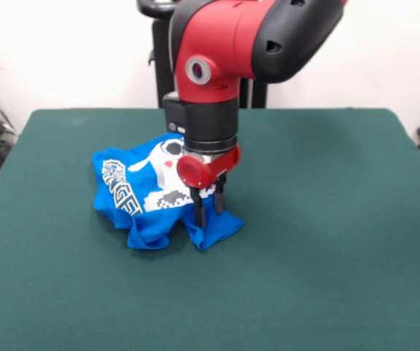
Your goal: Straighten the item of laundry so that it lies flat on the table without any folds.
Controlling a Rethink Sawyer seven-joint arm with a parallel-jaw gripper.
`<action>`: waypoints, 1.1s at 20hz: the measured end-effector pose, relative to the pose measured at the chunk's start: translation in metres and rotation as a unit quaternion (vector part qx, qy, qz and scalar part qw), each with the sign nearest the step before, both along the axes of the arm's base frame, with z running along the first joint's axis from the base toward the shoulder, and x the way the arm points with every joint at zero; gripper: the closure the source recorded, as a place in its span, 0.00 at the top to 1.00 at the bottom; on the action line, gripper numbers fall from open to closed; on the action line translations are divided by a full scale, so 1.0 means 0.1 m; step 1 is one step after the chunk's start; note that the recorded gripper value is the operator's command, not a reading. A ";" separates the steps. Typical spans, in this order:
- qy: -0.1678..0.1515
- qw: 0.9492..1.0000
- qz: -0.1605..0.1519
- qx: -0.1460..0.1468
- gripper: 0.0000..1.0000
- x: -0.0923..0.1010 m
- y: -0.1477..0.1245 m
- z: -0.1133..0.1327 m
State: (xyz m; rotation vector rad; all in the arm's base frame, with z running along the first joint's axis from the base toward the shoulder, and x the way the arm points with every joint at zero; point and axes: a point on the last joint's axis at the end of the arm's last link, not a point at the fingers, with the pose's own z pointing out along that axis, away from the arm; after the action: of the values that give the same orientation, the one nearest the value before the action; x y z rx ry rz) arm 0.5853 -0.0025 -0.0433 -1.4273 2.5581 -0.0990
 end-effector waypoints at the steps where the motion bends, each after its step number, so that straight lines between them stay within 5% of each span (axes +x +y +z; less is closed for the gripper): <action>1: 0.000 1.000 0.000 0.000 1.00 0.00 0.00 0.00; 3: 0.000 1.000 0.000 0.000 1.00 0.00 0.00 0.00; 4: 0.003 1.000 0.000 0.002 0.00 -0.01 0.00 -0.01; 22: 0.009 1.000 0.001 0.007 0.00 -0.04 0.01 -0.04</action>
State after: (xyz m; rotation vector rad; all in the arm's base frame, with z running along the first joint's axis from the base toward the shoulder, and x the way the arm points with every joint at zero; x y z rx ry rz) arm 0.5818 -0.0019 -0.0468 -1.4318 2.5667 -0.0689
